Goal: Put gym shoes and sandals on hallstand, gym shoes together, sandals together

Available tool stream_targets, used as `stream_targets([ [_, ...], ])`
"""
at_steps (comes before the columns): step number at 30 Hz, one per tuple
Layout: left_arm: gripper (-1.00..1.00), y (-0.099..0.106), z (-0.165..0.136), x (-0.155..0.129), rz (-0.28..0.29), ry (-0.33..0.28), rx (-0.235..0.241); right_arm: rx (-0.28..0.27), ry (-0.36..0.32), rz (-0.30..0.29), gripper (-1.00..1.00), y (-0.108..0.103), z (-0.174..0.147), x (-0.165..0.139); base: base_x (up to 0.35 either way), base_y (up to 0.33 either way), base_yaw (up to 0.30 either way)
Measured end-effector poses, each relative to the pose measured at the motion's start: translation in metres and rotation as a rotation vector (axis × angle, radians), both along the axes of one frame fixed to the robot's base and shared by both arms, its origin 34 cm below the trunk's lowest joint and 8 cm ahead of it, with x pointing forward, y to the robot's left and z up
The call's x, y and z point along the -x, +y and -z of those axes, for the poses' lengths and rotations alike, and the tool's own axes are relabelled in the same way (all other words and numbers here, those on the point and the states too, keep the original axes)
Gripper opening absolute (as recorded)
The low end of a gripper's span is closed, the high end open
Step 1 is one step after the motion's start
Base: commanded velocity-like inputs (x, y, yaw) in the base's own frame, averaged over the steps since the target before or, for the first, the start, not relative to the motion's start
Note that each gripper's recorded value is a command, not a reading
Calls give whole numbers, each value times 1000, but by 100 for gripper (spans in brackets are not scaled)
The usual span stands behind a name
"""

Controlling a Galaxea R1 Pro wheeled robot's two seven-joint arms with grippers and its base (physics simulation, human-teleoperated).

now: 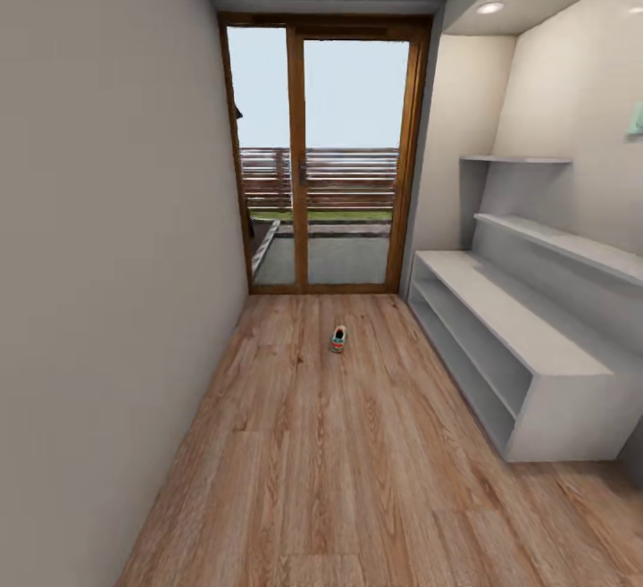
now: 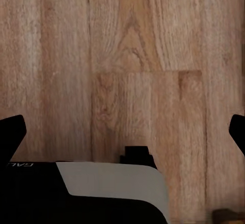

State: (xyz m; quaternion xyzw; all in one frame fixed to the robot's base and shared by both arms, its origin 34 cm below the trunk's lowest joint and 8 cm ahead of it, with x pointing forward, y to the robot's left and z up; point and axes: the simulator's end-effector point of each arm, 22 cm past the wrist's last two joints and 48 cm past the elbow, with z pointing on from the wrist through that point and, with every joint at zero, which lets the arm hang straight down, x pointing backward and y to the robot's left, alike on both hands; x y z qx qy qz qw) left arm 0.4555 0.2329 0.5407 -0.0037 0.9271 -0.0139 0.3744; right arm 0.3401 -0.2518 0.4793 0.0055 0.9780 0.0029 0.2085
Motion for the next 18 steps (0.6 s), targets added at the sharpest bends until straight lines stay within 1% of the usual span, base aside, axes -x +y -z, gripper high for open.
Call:
stream_targets([
  [3, 100, -1, 0, 0, 0, 0, 2, 0, 0, 0, 100, 0, 0, 0, -253, 90, -255],
  [7, 100, -2, 0, 0, 0, 0, 3, 0, 0, 0, 100, 0, 0, 0, -209, 152, -68],
  [9, 100, -2, 0, 0, 0, 0, 3, 0, -1, 0, 100, 0, 0, 0, -79, 56, -32],
  [12, 100, -2, 0, 0, 0, 0, 3, 0, -1, 0, 100, 0, 0, -1, -37, 26, -124],
  [18, 100, -2, 0, 1, 0, 1, 3, 0, -1, 0, 100, 0, 0, 0, -11, 8, -222],
])
